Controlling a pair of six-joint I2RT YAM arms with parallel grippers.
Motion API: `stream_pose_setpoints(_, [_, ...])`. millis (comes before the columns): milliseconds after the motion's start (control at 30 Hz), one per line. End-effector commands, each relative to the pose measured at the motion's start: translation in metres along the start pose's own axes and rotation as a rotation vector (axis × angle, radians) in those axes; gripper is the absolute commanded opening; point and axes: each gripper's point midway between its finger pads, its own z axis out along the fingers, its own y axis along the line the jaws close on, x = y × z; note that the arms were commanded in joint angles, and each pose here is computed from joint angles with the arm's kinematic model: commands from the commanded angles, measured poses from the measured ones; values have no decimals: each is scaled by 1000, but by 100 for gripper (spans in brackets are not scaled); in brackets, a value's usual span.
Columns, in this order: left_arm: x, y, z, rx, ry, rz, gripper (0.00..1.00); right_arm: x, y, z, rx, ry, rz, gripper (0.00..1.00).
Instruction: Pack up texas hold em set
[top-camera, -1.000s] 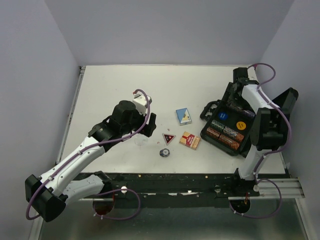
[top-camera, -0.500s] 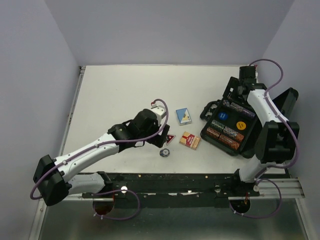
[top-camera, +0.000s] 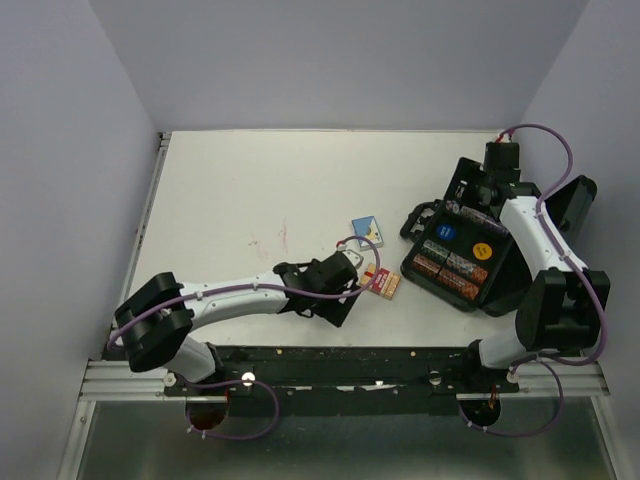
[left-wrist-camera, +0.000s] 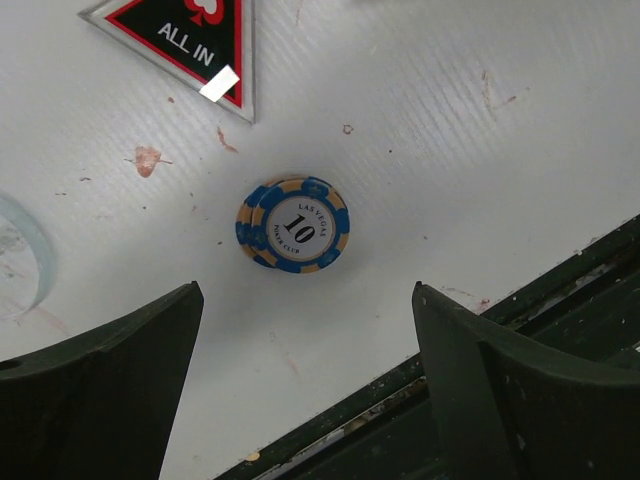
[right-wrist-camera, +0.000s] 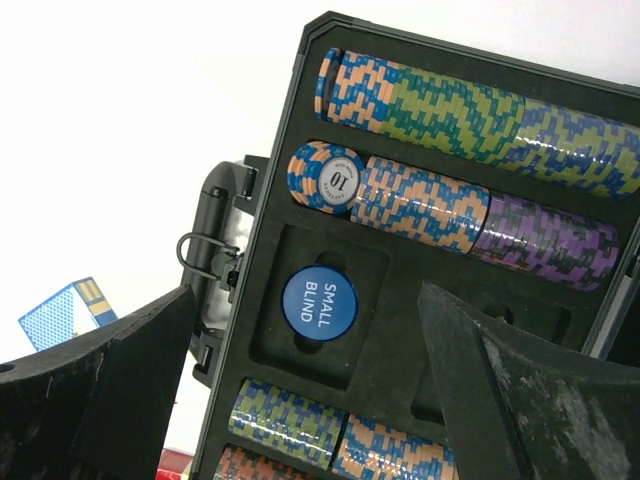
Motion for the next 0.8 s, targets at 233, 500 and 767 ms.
stream_pose_setpoints(233, [-5,-3,27,-93,-17,52,89,-2,9,-9,-75,-36,1,100])
stream_pose_setpoints(500, [-3,1,43,-132,-20,76,80,4,11,-8,-91,-25,-1,100])
stream_pose_setpoints(767, [1,2,51,-139,-4,69,65,7,11,-8,-97,-17,0,100])
